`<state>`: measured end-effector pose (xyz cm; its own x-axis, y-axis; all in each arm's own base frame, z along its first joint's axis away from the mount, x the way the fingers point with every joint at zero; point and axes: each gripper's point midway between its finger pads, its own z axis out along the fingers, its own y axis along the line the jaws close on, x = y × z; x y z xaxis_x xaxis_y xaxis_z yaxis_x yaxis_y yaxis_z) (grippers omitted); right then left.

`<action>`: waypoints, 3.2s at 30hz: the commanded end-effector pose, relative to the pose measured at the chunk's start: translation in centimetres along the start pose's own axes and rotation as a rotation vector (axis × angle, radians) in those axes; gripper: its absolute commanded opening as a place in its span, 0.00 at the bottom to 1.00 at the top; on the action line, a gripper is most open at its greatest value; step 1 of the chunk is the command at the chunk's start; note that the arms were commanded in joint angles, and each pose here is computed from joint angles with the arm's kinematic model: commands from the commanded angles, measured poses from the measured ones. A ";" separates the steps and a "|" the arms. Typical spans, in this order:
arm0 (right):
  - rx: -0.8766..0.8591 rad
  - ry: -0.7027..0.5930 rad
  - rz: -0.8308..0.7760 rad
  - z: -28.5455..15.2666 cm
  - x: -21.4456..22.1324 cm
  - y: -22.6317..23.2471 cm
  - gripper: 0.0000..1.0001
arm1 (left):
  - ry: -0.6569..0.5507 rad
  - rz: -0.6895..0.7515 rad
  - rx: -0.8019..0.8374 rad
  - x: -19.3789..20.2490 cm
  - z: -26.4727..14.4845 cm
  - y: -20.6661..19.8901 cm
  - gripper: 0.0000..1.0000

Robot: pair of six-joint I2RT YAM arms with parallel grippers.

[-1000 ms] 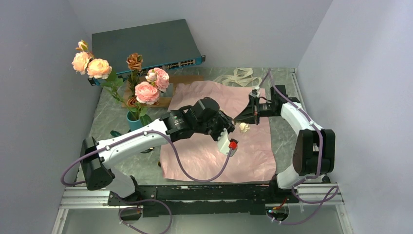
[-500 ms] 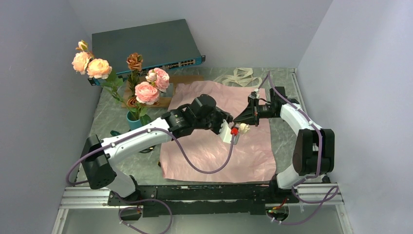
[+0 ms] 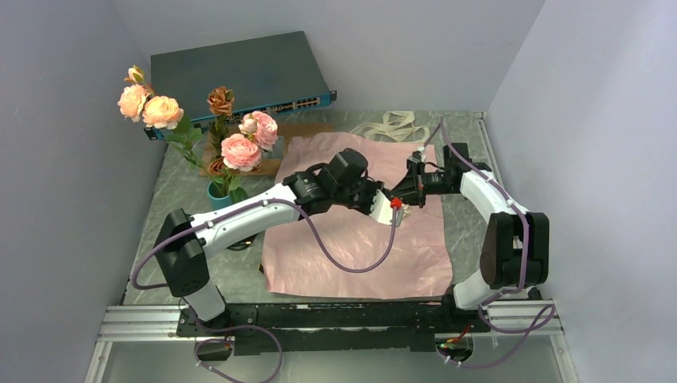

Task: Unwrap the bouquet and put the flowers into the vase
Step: Pick up the fake flower from the wrapping paper, then insert the fake flower into the vase.

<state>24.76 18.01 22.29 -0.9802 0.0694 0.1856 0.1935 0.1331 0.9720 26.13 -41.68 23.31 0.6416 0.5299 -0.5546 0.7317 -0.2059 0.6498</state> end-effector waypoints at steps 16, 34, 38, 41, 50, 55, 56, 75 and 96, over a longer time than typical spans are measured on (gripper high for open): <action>0.068 -0.126 -0.276 -4.3 -4.1 2.2 0.69 | -0.292 -0.386 0.058 -7.4 -7.2 3.1 0.00; 0.179 -0.171 -0.313 -5.8 -5.1 0.2 1.00 | -0.536 -0.389 -0.060 -15.7 -19.4 11.0 0.00; 0.196 -0.158 -0.310 -5.9 -5.3 -0.1 1.00 | -0.558 -0.394 -0.247 -14.9 -23.1 16.6 0.00; 0.200 -0.165 -0.311 -6.0 -5.8 0.0 1.00 | -0.572 -0.421 -0.377 -13.6 -26.0 20.1 0.00; 0.195 -0.185 -0.278 -6.0 -7.4 0.0 1.00 | -0.481 -0.516 -0.758 -6.3 -34.7 26.1 0.00; 0.192 -0.181 -0.250 -5.9 -7.9 -0.6 1.00 | -0.489 -0.670 -1.019 -1.3 -43.6 27.1 0.00; 0.194 -0.181 -0.249 -5.9 -8.1 -0.8 1.00 | -0.467 -0.686 -1.082 -0.1 -45.7 26.8 0.00; 0.237 -0.146 -0.263 -5.0 -8.6 -1.7 1.00 | -0.400 -0.792 -1.326 -2.2 -54.2 15.9 0.00; 0.242 -0.126 -0.255 -3.8 -7.5 -2.2 1.00 | -0.134 -1.039 -1.214 8.1 -45.9 4.8 0.00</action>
<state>31.47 13.28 18.14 -0.9915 0.1264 -0.0318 0.0194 0.3847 0.9228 23.09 -1.37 47.67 0.0772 -0.1097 -0.9910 0.2655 0.9603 -0.0856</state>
